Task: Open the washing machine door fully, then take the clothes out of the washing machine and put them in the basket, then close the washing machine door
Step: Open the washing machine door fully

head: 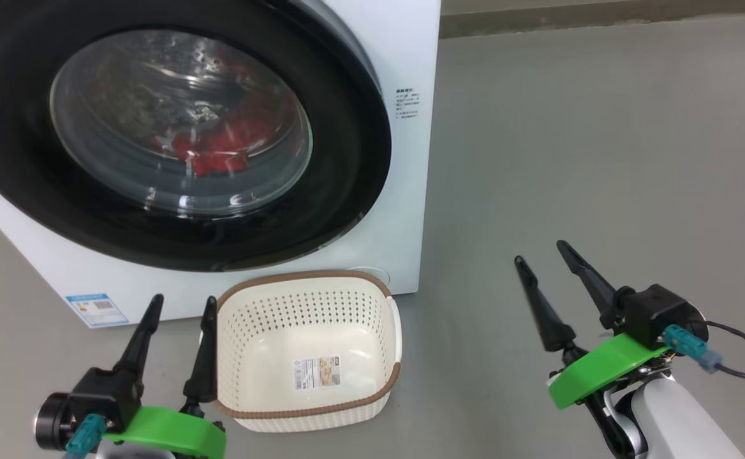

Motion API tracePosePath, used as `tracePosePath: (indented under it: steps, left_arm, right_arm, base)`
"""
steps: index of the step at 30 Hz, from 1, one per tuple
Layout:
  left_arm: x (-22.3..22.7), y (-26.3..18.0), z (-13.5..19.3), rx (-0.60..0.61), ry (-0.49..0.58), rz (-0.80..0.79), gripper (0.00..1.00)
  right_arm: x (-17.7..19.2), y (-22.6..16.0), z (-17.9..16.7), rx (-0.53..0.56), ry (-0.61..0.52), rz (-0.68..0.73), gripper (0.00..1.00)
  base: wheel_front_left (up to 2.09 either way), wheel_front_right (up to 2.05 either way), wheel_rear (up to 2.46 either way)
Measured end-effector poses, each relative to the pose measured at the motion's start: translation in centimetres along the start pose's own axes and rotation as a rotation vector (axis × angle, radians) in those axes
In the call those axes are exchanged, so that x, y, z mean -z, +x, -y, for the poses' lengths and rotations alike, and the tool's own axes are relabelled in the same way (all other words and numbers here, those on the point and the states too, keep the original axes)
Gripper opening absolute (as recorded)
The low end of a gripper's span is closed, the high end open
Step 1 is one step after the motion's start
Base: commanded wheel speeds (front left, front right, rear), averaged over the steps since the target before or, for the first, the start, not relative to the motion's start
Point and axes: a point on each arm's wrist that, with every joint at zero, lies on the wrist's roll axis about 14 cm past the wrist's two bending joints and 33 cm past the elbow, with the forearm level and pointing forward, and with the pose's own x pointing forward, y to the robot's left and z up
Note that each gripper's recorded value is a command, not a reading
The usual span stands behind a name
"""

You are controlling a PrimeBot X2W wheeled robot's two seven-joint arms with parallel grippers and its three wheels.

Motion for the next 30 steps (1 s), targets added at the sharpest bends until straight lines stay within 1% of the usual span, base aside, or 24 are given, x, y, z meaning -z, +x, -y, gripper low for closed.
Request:
tracePosePath:
  steps: [1,4,12,16,17,19,26,30]
  left_arm:
    - [0.0,0.0,0.0,0.000,0.000,-0.001,1.00]
    - [0.1,0.1,0.1,0.002,0.000,-0.001,1.00]
    - [1.0,0.7,-0.4,-0.014,-0.011,-0.018,1.00]
    - [1.1,1.7,-0.4,-0.013,-0.010,-0.012,1.00]
    - [1.1,1.7,-0.4,-0.013,-0.010,-0.012,1.00]
    - [1.4,2.1,-0.5,-0.017,-0.009,-0.015,1.00]
    - [1.4,4.2,-0.2,-0.006,-0.034,0.010,1.00]
    - [2.1,5.2,-0.2,-0.006,-0.037,0.001,1.00]
  right_arm:
    - [0.1,0.1,0.0,0.004,0.021,0.001,0.00]
    - [0.1,0.5,0.3,0.023,0.097,0.007,0.00]
    - [-1.0,3.3,1.7,0.069,0.299,0.072,0.00]
    - [-0.6,4.8,2.4,0.099,0.437,0.077,0.00]
    - [-0.6,4.8,2.4,0.099,0.437,0.077,0.00]
    - [-0.3,5.6,2.7,0.107,0.489,0.076,0.00]
    - [-0.4,9.6,3.9,0.109,0.583,0.090,0.00]
    - [-0.2,12.0,3.9,0.103,0.681,0.098,0.00]
  base:
    - [0.00,0.00,0.00]
    - [0.00,0.00,0.00]
    - [0.00,0.00,0.00]
    - [0.00,0.00,0.00]
    - [0.00,0.00,0.00]
    - [0.00,0.00,0.00]
    - [0.00,0.00,0.00]
    - [0.00,0.00,0.00]
